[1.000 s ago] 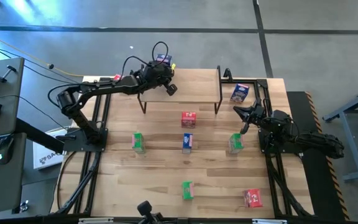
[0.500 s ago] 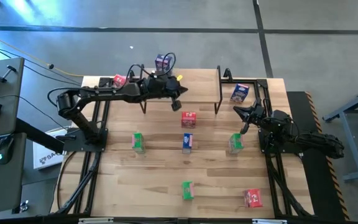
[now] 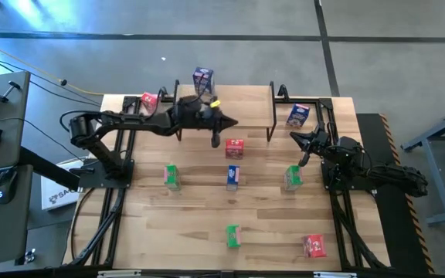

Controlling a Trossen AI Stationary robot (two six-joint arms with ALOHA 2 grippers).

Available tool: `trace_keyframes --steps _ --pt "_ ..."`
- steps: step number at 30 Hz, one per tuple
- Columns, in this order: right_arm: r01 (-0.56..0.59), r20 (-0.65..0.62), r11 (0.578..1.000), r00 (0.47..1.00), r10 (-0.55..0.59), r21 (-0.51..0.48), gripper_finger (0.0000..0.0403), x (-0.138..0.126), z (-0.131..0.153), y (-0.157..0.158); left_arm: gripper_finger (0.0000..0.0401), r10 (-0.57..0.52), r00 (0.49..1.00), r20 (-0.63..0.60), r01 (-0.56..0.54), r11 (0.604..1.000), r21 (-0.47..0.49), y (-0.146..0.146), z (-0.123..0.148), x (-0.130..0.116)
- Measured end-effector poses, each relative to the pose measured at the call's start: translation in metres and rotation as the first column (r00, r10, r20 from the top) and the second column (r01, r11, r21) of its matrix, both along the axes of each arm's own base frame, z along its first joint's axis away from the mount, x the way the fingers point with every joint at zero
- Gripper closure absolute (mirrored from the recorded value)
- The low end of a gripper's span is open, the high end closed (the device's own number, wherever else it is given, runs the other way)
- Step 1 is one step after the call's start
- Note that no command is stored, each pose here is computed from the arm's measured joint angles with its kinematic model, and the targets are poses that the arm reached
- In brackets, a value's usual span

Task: Stack cereal on shelf
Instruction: Put the center red cereal box on the shelf

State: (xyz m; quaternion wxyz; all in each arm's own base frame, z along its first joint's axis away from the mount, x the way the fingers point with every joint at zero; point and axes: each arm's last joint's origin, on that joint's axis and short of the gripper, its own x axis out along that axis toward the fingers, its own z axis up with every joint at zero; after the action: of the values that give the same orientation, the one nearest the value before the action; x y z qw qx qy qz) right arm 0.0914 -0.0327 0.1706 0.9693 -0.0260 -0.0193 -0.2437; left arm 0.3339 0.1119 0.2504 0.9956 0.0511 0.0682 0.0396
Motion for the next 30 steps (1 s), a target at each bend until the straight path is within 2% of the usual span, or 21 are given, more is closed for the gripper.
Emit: trace_keyframes --steps 2,4,8,10,15,23,30 --pt "0.0 -0.001 1.0 1.0 0.0 0.0 0.0403 0.0 0.0 0.0 0.0398 -0.009 0.997 0.074 0.008 1.0 0.015 -0.006 0.0 -0.007" --pt "0.0 0.0 1.0 1.0 0.0 0.0 0.0403 0.0 0.0 0.0 0.0398 -0.007 0.995 0.102 0.008 1.0 -0.013 -0.009 -0.002 -0.012" --pt "0.0 0.0 1.0 1.0 0.0 0.0 0.0403 0.0 0.0 0.0 0.0398 0.037 0.994 0.102 -0.019 0.984 -0.175 -0.005 -0.001 -0.012" --pt "0.0 0.0 1.0 1.0 0.0 0.0 0.0403 0.0 0.0 0.0 0.0399 0.016 0.994 0.11 0.006 0.981 -0.196 -0.003 0.002 -0.012" --pt "0.0 0.0 1.0 1.0 0.0 0.0 0.0403 0.0 0.0 0.0 0.04 -0.063 0.992 0.112 0.075 0.991 -0.114 -0.013 0.008 -0.028" --pt "0.0 0.0 1.0 1.0 0.0 0.0 0.0403 0.0 0.0 0.0 0.0401 -0.061 0.988 0.142 0.07 0.996 -0.058 -0.033 0.009 -0.084" --pt "0.003 0.0 1.0 1.0 -0.003 0.0 0.0403 0.0 0.0 0.0 0.0401 -0.048 0.989 0.138 0.051 0.999 -0.015 -0.04 -0.006 -0.109"
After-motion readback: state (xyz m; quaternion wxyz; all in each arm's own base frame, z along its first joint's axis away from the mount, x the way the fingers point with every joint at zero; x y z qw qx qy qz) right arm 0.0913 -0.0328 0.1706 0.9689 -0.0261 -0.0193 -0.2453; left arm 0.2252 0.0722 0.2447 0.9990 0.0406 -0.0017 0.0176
